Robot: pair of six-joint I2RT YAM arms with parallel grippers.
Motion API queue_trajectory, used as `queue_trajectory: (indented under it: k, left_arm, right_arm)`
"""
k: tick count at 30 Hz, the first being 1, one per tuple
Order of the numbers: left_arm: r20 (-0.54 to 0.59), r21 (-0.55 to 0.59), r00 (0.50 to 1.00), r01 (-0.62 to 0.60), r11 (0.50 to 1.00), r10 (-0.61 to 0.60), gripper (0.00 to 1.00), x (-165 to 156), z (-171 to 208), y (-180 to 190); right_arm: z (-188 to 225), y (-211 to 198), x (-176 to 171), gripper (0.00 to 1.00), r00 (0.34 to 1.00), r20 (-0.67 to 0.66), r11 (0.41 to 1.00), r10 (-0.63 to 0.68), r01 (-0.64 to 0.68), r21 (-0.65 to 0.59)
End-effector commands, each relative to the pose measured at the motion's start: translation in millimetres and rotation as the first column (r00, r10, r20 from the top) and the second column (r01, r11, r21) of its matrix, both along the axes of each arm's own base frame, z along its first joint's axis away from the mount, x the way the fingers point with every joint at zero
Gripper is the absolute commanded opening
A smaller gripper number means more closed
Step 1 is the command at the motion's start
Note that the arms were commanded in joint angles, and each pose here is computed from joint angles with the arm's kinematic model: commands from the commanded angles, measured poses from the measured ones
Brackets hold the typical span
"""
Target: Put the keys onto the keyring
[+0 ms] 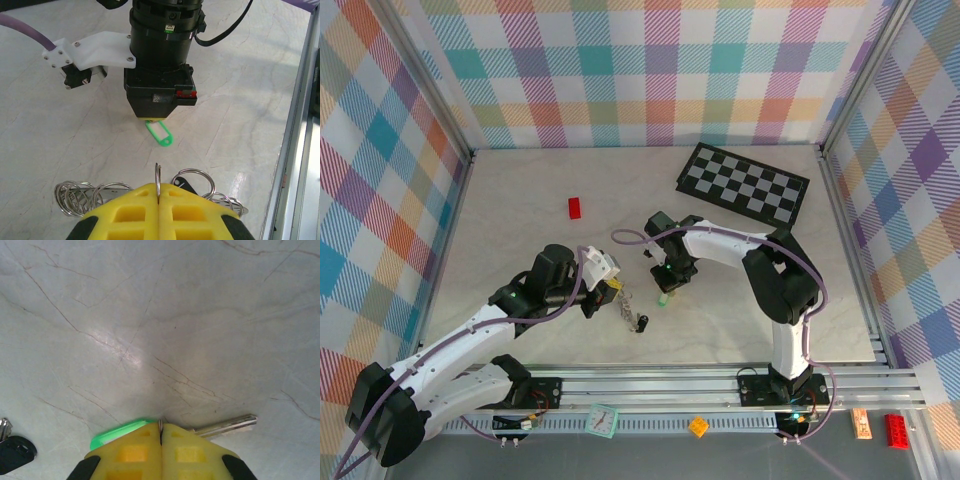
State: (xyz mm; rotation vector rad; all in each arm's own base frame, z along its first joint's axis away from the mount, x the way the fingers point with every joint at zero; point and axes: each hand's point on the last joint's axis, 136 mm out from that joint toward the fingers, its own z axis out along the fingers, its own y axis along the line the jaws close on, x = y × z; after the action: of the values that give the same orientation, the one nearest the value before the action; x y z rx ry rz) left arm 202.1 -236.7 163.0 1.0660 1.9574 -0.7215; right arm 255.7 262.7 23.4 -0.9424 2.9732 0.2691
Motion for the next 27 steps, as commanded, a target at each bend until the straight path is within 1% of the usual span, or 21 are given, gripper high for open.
queue_trajectory:
  k: [1,7,12,14,17,18,20,23,25,27]
  left_arm:
    - [0.041,-0.028,0.998,0.038,0.999,-0.036,0.00,-1,19,-8]
    - [0.051,-0.042,0.998,0.047,0.998,-0.045,0.00,-1,21,-9]
    - [0.060,-0.066,0.996,0.066,0.996,-0.062,0.00,-2,24,-14]
    - [0.067,-0.075,0.995,0.072,0.995,-0.067,0.00,-3,26,-15]
    - [0.077,-0.085,0.994,0.082,0.993,-0.076,0.00,-4,28,-17]
    - [0.078,-0.083,0.994,0.083,0.993,-0.076,0.00,-4,28,-17]
    - [0.071,-0.077,0.995,0.079,0.994,-0.073,0.00,-5,26,-17]
    - [0.070,-0.068,0.996,0.068,0.995,-0.063,0.00,-4,24,-15]
    - [0.072,-0.064,0.995,0.067,0.996,-0.062,0.00,-4,24,-14]
    - [0.076,-0.064,0.995,0.068,0.996,-0.063,0.00,-3,24,-14]
  right_arm:
    - [26,2,4,0.00,0.998,0.060,0.999,0.015,-0.017,0.033]
    - [62,2,7,0.00,0.976,0.217,0.989,0.031,-0.062,0.134]
    - [91,5,9,0.00,0.929,0.367,0.965,0.047,-0.137,0.223]
    - [103,9,7,0.00,0.906,0.419,0.947,0.057,-0.182,0.265]
    - [112,17,-2,0.00,0.883,0.460,0.906,0.095,-0.268,0.327]
    - [111,18,-4,0.00,0.882,0.462,0.902,0.099,-0.276,0.333]
    - [101,11,-2,0.00,0.904,0.422,0.930,0.072,-0.214,0.300]
    - [75,-2,-10,0.00,0.966,0.256,0.975,0.036,-0.090,0.204]
    - [61,-10,-18,0.00,0.984,0.180,0.987,0.002,-0.031,0.158]
    - [54,-17,-25,0.00,0.991,0.133,0.992,-0.033,0.016,0.128]
